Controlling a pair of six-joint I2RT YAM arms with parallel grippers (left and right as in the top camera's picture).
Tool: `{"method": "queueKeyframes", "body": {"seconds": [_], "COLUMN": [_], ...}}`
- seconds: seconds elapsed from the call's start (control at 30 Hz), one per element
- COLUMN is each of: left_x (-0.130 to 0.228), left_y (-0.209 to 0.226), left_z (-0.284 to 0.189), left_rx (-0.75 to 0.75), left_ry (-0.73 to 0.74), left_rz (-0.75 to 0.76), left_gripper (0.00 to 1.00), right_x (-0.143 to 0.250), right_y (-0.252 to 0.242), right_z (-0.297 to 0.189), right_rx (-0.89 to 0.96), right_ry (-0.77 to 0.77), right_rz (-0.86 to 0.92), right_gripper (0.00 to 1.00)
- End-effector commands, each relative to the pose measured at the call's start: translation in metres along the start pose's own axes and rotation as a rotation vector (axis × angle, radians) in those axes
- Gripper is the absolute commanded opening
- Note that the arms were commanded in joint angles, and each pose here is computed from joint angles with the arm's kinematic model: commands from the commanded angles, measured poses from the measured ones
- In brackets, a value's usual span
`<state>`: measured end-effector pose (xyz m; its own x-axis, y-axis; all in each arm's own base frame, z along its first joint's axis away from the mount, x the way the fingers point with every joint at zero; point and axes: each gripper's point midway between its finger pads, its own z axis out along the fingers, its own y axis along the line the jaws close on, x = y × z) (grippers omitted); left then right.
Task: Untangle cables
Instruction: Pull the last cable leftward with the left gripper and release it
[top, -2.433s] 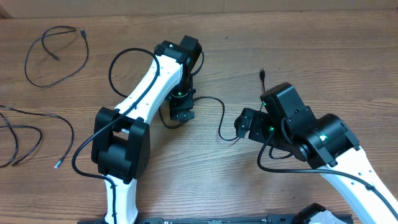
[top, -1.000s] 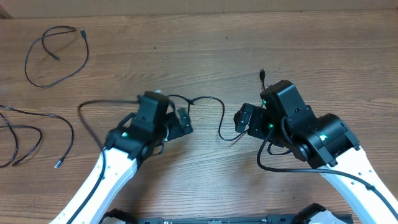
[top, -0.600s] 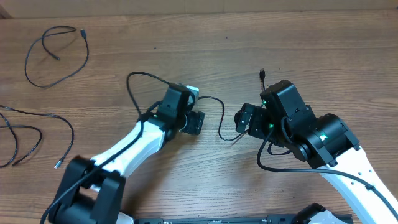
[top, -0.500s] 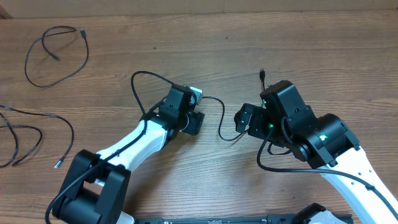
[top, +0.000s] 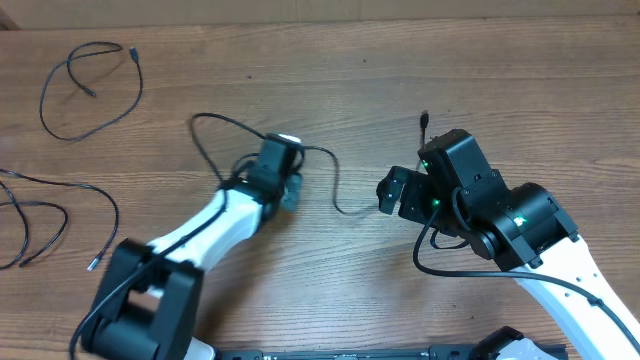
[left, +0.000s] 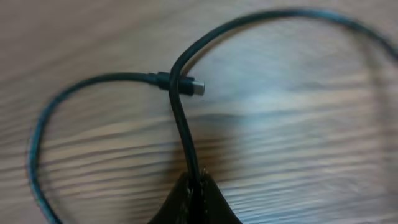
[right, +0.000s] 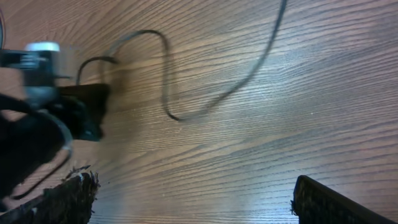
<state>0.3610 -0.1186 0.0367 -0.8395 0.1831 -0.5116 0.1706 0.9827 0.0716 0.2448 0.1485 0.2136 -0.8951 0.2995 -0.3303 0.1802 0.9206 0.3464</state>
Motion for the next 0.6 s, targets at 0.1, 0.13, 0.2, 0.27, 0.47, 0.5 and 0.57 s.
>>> {"method": "queueKeyframes", "body": {"seconds": [0.1,0.13,0.2,0.27,0.47,0.5,0.57], "left_x": [-0.110,-0.118,-0.131,-0.135,-0.130,-0.130,-0.130], "left_y": [0.123,0.139,0.164,0.177,0.173,0.170,0.164], "left_z": [-0.160,-0.189,-0.247,-0.281,-0.328,-0.327,-0.323], "left_rx": [-0.165,-0.181,-0.208,-0.237,-0.202,-0.185,-0.145], "left_ry": [-0.371,-0.426,-0.535,-0.596,-0.660,-0.656,-0.642], "left_rz": [-0.319,-0.351,-0.400,-0.405,-0.387,-0.382,-0.369], "left_gripper": [0.05,0.04,0.05,0.04,0.04,0.04,0.04], "right_x": [-0.007,-0.007,-0.007,-0.007,-0.007,-0.007,-0.007], "right_y": [0.002,0.002,0.002,0.002,0.002,0.002,0.002], "right_z": [-0.005,-0.005,-0.005,-0.005,-0.005,-0.005,-0.005], "right_rx": [-0.005,-0.005,-0.005,-0.005,-0.005,-0.005,-0.005], "right_ry": [-0.028,-0.028,-0.028,-0.028,-0.028,-0.028,-0.029], "right_rz": [0.003,0.003,0.003,0.003,0.003,0.003,0.003], "right_gripper": [1.00,1.00,1.00,1.00,1.00,1.00,1.00]}}
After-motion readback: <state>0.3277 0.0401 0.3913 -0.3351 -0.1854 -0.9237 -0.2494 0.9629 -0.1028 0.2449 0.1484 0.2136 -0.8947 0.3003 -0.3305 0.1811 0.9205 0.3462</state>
